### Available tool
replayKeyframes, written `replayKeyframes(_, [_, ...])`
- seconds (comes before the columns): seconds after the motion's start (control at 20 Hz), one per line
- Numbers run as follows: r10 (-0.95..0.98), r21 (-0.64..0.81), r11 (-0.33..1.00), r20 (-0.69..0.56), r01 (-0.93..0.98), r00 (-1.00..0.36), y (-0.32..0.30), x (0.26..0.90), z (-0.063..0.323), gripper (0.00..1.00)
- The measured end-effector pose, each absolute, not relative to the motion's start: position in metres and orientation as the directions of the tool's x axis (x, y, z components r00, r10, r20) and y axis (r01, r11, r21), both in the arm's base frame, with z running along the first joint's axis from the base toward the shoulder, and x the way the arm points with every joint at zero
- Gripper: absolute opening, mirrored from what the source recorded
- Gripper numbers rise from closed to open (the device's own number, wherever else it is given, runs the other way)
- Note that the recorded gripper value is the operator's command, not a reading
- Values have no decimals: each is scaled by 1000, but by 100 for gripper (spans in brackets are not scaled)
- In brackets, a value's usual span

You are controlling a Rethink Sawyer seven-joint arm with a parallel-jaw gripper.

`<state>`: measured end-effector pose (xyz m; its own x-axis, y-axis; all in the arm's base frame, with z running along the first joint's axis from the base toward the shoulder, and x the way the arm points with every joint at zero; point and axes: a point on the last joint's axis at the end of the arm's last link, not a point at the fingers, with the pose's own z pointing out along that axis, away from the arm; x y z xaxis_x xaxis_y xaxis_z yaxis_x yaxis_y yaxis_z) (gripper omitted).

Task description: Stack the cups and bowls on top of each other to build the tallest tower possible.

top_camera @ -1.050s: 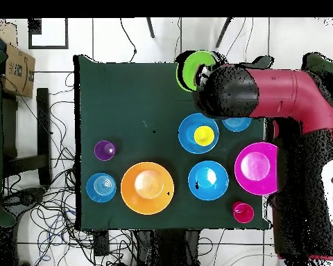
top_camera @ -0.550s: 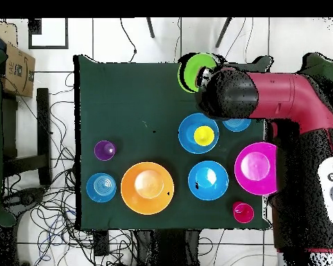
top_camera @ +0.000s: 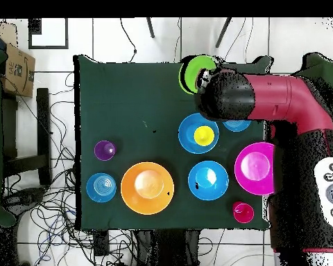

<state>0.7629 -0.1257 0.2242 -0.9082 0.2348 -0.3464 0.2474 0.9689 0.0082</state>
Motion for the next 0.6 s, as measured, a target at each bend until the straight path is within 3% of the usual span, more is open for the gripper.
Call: replayKeyframes(0.6, [236, 4, 968, -348, 250, -907, -123, 762, 229, 0])
